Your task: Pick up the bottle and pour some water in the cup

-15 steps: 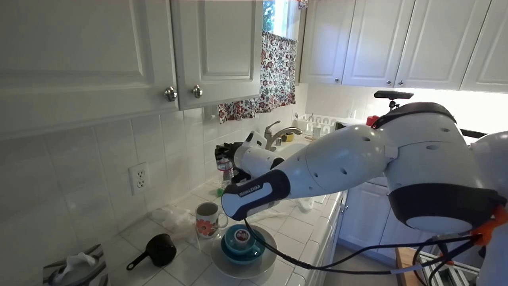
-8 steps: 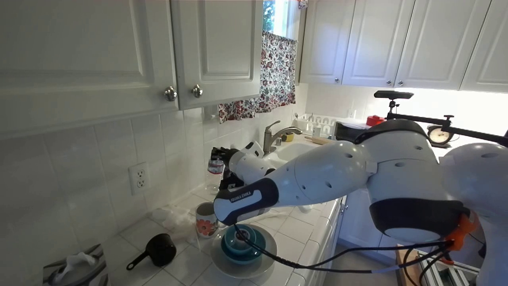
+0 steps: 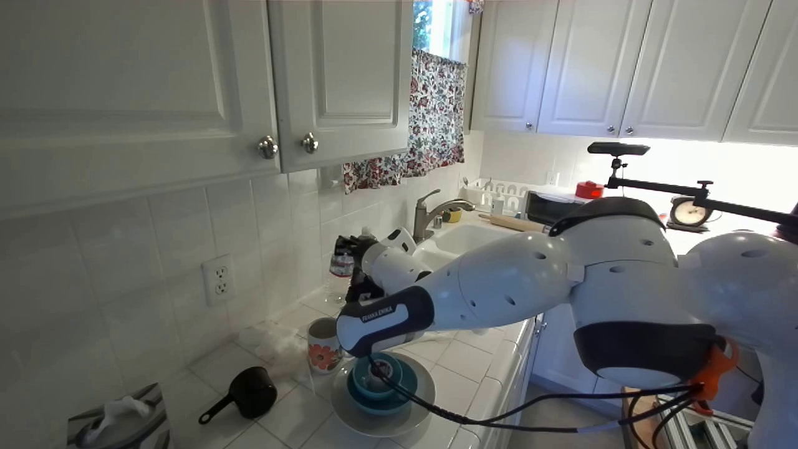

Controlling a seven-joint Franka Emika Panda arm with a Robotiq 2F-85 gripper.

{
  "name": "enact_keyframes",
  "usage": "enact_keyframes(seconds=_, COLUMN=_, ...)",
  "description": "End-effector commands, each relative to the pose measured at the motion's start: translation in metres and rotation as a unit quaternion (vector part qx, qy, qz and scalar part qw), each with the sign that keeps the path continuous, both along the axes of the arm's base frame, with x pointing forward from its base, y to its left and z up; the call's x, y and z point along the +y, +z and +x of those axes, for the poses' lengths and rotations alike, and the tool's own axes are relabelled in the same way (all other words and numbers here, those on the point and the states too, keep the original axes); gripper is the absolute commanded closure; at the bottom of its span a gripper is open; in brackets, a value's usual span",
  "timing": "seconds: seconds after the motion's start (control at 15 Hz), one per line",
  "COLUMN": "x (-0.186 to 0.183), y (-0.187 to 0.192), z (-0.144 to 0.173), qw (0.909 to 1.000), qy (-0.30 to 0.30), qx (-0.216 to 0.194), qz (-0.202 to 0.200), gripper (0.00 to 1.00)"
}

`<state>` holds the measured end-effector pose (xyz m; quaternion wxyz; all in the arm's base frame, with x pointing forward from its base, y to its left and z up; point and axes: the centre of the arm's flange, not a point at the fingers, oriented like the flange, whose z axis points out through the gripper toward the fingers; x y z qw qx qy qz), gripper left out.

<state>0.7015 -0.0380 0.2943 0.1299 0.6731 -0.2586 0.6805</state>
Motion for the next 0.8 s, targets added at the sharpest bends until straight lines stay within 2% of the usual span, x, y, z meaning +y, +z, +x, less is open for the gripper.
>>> enact_keyframes(seconds=0.0, x=0.001, y=-0.007, z=0.007, qw=0.9998, qy=-0.003, qx=0.015, qz=-0.011, gripper=0.92)
enact_keyframes(seconds=0.73, x=-0.003, y=-0.039, z=0.008, qw=0.9941, qy=0.002, qx=0.097, qz=-0.050, gripper=0.92)
